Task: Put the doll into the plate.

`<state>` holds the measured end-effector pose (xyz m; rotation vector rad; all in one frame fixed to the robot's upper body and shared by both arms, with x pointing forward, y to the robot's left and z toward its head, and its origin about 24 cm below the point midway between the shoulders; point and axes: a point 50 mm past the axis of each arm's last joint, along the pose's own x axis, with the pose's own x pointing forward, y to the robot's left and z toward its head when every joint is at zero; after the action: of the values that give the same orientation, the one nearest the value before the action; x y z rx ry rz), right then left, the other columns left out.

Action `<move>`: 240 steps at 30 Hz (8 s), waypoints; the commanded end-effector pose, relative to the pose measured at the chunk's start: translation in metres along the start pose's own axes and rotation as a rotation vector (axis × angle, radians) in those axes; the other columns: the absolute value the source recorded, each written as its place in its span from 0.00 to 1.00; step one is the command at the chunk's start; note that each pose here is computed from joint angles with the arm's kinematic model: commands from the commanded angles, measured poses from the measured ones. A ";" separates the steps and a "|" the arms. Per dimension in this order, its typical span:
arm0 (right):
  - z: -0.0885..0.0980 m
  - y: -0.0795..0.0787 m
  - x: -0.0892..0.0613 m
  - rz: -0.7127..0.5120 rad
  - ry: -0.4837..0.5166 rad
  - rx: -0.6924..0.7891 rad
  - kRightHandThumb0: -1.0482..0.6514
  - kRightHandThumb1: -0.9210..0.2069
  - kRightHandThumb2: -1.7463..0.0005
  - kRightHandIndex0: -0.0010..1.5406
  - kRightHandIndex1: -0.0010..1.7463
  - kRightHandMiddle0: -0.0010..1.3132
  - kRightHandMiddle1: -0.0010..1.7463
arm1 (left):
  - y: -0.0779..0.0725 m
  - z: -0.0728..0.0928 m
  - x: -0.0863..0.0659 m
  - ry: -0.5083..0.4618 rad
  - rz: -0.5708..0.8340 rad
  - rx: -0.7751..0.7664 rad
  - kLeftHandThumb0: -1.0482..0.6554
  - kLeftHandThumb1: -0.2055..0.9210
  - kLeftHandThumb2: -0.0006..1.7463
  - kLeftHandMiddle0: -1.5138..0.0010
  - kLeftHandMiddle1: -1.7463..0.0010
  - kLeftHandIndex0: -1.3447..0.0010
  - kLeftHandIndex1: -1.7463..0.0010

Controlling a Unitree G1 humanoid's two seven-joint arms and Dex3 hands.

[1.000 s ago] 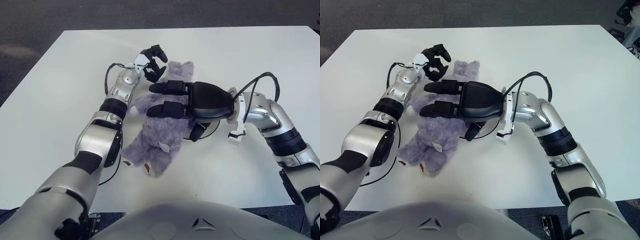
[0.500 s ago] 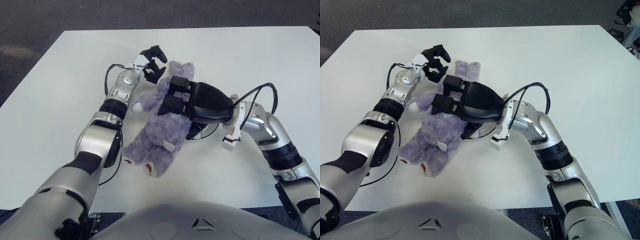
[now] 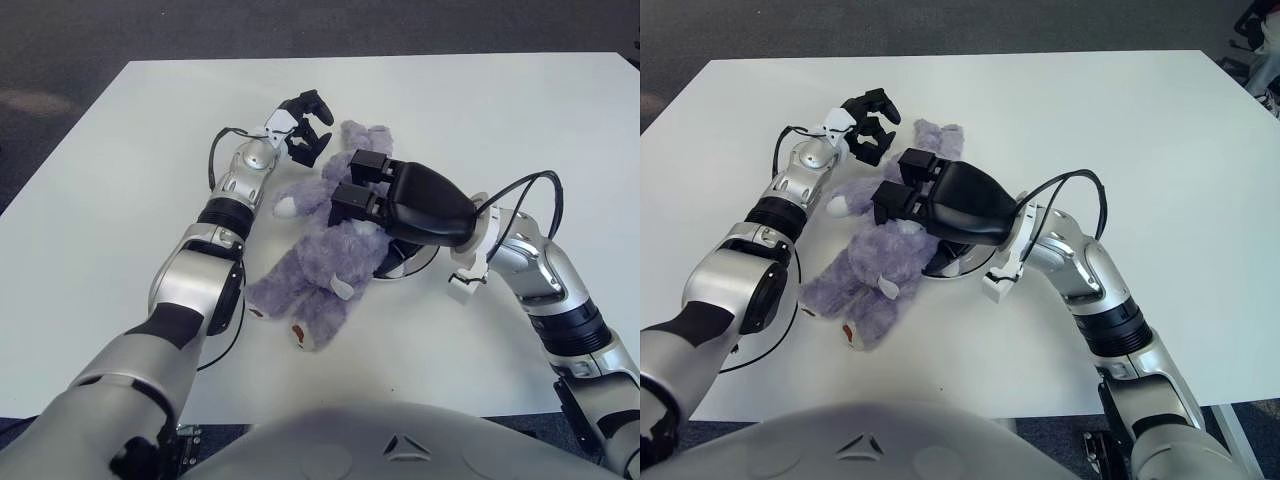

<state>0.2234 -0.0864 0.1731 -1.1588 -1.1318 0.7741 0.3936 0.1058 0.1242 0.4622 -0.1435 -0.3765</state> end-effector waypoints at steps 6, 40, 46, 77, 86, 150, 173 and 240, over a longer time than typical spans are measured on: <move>-0.007 0.011 -0.015 -0.019 0.074 -0.031 0.61 0.53 0.30 0.38 1.00 0.44 0.84 | 0.002 -0.006 -0.003 0.015 0.008 0.031 0.61 0.48 0.71 0.53 0.13 0.72 0.00; -0.034 0.005 -0.039 -0.778 0.493 0.308 0.61 0.69 0.13 0.49 0.99 0.38 1.00 | 0.005 -0.014 -0.005 0.046 0.021 0.045 0.61 0.48 0.71 0.53 0.12 0.73 0.00; -0.037 0.001 -0.041 -0.863 0.556 0.349 0.61 0.70 0.12 0.49 1.00 0.39 1.00 | 0.006 -0.015 -0.006 0.050 0.031 0.063 0.61 0.46 0.72 0.52 0.12 0.72 0.00; -0.055 -0.018 -0.061 -1.201 0.650 0.849 0.62 0.87 0.00 0.58 1.00 0.52 0.99 | 0.005 -0.024 -0.008 0.067 0.044 0.046 0.61 0.37 0.78 0.48 0.14 0.64 0.00; -0.061 -0.016 -0.065 -1.339 0.655 1.015 0.62 0.87 0.00 0.58 1.00 0.51 1.00 | 0.004 -0.027 -0.008 0.082 0.053 0.042 0.61 0.42 0.75 0.50 0.15 0.67 0.00; -0.067 -0.007 -0.070 -1.361 1.126 1.424 0.62 0.66 0.16 0.49 0.96 0.37 1.00 | -0.005 -0.033 -0.017 -0.012 0.196 0.172 0.61 0.58 0.65 0.60 0.08 0.80 0.00; -0.083 -0.002 -0.073 -1.459 1.198 1.473 0.62 0.63 0.18 0.47 0.97 0.35 1.00 | -0.021 -0.026 -0.023 -0.157 0.095 0.317 0.35 0.90 0.40 0.88 0.08 0.97 0.12; -0.071 -0.020 -0.059 -1.379 1.016 1.476 0.62 0.67 0.16 0.49 0.95 0.37 1.00 | -0.085 0.054 0.012 -0.421 0.487 0.609 0.00 1.00 0.20 0.88 0.92 1.00 0.82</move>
<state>0.2742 -0.1687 0.1686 0.5894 -0.0254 -0.2733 0.3633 0.0138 0.1193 0.9486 -0.7405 0.0500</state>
